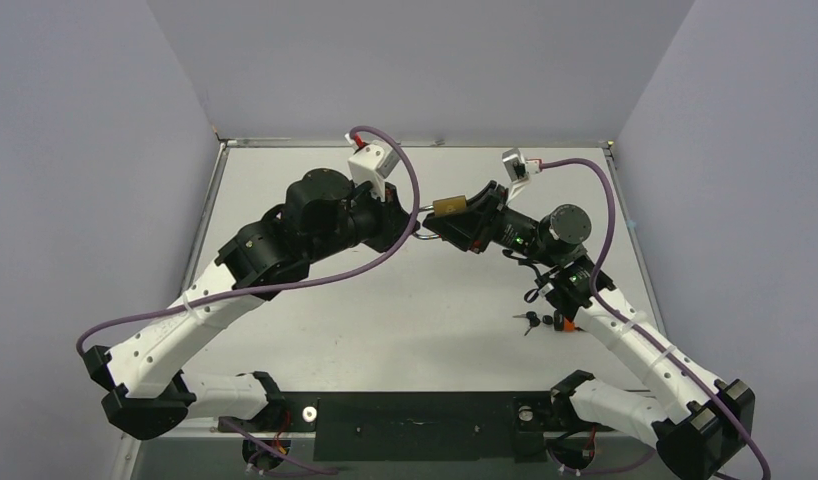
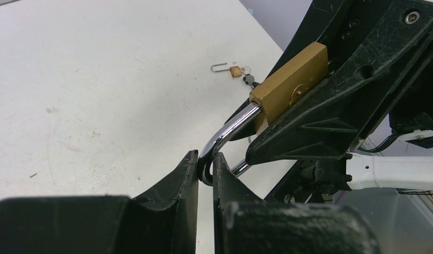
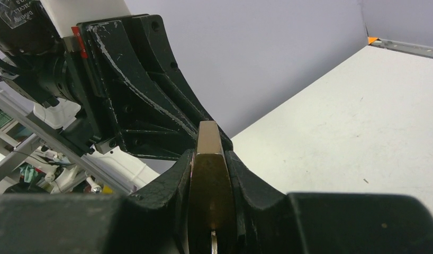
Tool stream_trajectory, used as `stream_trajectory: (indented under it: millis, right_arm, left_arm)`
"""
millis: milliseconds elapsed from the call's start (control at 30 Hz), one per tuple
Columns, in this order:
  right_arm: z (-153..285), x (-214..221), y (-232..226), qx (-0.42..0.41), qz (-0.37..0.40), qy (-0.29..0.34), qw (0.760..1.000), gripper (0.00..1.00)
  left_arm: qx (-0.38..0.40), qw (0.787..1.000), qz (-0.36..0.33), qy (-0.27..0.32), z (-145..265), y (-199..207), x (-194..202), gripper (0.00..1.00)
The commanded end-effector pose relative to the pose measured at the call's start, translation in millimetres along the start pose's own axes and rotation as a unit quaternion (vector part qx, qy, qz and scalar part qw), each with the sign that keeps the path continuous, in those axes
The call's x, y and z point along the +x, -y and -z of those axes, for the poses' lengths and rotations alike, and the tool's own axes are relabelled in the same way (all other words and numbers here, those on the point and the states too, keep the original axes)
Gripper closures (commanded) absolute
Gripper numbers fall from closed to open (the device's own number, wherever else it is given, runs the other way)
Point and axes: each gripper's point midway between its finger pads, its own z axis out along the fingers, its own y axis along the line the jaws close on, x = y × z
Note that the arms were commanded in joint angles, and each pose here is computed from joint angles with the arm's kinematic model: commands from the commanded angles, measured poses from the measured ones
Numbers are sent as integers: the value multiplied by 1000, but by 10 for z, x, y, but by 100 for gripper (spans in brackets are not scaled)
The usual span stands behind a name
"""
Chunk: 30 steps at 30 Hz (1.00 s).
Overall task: Lock with the key
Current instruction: Lock the lock.
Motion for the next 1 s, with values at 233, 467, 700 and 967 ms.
stream_trajectory:
  millis: [233, 467, 700, 967]
  right_arm:
    - [-4, 268, 256, 25, -48, -35, 998, 77]
    - [65, 243, 248, 25, -48, -21, 998, 64]
    - [149, 83, 146, 9, -38, 11, 999, 53]
    - [311, -220, -160, -52, -15, 77, 996, 40]
  left_arm:
    - [129, 989, 13, 67, 144, 693, -559, 100]
    - [88, 994, 20, 64, 77, 554, -569, 100]
    - [82, 996, 6, 45, 34, 538, -518, 100]
    - [113, 993, 3, 41, 157, 658, -590, 100]
